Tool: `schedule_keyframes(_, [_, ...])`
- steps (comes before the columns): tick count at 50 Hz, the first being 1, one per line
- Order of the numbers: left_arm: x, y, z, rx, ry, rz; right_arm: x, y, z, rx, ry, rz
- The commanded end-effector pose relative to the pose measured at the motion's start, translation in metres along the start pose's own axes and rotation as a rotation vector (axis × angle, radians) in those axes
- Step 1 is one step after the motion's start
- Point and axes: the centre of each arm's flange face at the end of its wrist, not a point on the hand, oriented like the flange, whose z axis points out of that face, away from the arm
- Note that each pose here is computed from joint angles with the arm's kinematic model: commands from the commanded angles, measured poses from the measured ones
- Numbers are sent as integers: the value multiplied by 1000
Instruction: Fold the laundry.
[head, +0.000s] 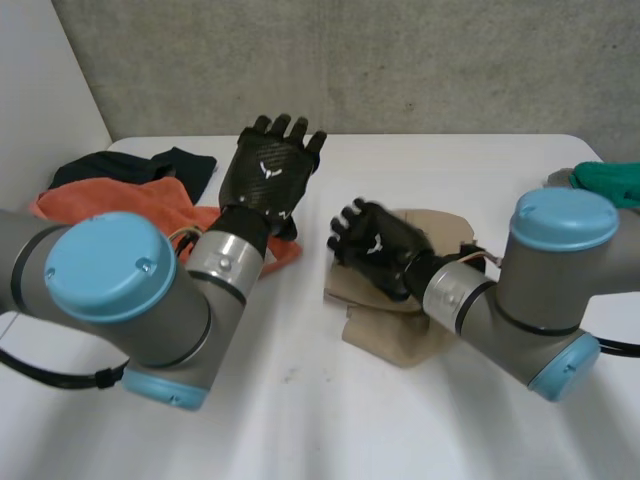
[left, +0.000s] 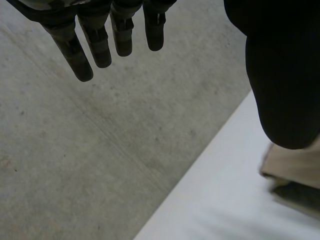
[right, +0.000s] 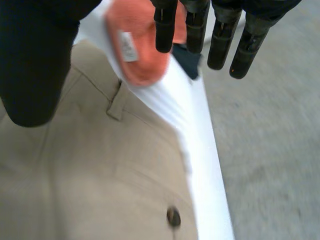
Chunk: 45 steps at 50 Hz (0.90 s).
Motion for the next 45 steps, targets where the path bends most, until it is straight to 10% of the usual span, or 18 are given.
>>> schedule_keyframes(1, [5, -9, 35, 72, -5, -37, 74, -15, -30, 29, 244, 598])
schedule_keyframes(10, [56, 1, 59, 40, 142, -52, 119, 35, -52, -132, 432, 817])
schedule_keyframes(28, [98, 79, 71, -221, 279, -46, 74, 105, -9, -432, 272, 966])
schedule_keyframes(45, [93, 65, 58, -303, 322, -41, 59, 119, -19, -550, 268, 634])
